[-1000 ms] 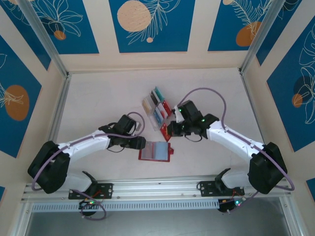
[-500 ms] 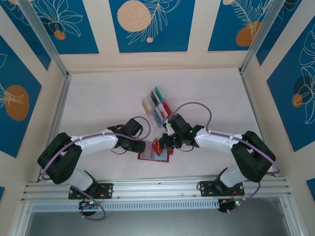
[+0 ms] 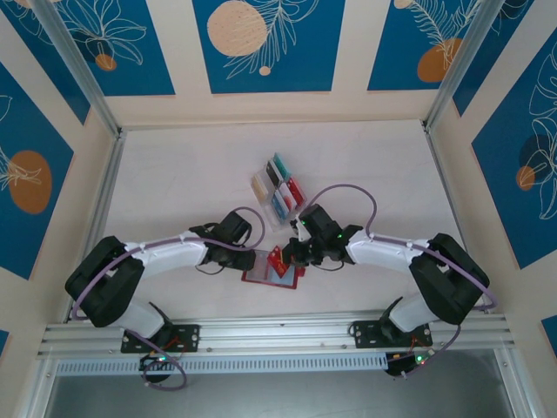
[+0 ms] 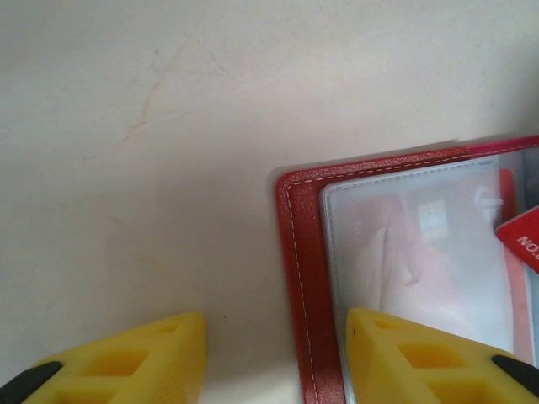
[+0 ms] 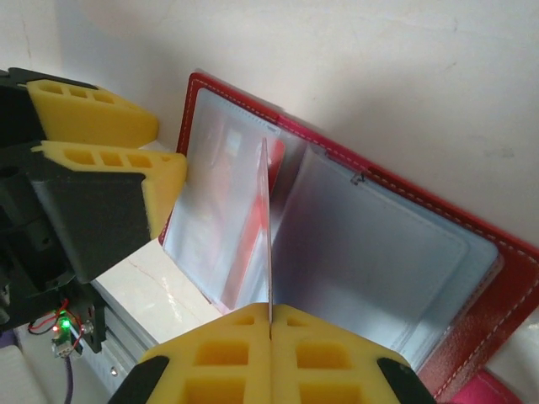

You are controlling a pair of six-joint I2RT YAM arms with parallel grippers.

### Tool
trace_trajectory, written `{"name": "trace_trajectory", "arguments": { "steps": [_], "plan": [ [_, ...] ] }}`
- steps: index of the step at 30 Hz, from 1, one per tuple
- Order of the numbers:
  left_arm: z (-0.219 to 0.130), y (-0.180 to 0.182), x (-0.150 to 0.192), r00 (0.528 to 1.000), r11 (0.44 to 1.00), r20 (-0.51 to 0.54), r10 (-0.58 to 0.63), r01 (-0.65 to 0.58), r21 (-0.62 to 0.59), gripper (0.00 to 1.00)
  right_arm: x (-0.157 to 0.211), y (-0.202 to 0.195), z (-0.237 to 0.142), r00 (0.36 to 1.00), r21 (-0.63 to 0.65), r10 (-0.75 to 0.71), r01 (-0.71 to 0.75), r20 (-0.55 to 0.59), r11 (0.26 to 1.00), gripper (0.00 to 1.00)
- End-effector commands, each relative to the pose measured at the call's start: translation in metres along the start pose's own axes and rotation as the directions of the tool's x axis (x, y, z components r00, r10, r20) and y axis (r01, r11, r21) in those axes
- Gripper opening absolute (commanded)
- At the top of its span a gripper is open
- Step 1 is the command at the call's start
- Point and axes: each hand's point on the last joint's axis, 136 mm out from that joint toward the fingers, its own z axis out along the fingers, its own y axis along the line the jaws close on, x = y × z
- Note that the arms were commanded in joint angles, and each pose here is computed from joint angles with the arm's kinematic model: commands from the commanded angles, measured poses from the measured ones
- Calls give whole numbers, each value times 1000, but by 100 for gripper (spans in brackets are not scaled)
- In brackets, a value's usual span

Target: Put the credit cards into the card holder

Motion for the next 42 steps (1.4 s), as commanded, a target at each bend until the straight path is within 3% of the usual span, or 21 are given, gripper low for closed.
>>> {"name": "trace_trajectory", "arguments": {
  "steps": [1, 12, 25, 42],
  "plan": [
    [18, 1, 21, 998, 1000, -56, 8, -8, 1, 46, 7, 3, -8, 1000, -27, 19, -19, -1, 999, 0],
    [20, -2, 22, 998, 1000, -57, 8, -8, 5, 46, 11, 16, -12, 1000, -88, 16, -18, -16, 996, 0],
    [19, -2, 22, 998, 1000, -55, 10, -10, 1, 46, 16, -3, 3, 996, -10, 60, -61, -63, 998, 0],
    [20, 0, 28, 998, 1000, -59, -1, 1, 5, 45, 9, -9, 26, 989, -17, 134, -135, -68, 991, 0]
  ]
}}
